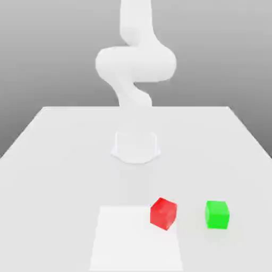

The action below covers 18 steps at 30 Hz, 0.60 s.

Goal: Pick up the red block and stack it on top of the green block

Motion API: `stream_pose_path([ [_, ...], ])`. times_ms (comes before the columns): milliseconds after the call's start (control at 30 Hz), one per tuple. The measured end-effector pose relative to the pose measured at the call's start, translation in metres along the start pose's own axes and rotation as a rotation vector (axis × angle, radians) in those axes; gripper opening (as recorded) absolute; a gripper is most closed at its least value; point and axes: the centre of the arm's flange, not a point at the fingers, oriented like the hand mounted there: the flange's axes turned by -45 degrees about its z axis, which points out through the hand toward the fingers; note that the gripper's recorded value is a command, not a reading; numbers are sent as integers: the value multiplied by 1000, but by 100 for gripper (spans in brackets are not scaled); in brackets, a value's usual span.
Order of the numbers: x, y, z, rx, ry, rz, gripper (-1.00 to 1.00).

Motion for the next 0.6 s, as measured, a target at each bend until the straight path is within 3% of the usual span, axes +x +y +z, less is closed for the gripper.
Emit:
stream_pose_path([
  [300,-104,-37,206,160,-318,-372,0],
  [600,-295,-77,327,324,-640,-819,0],
])
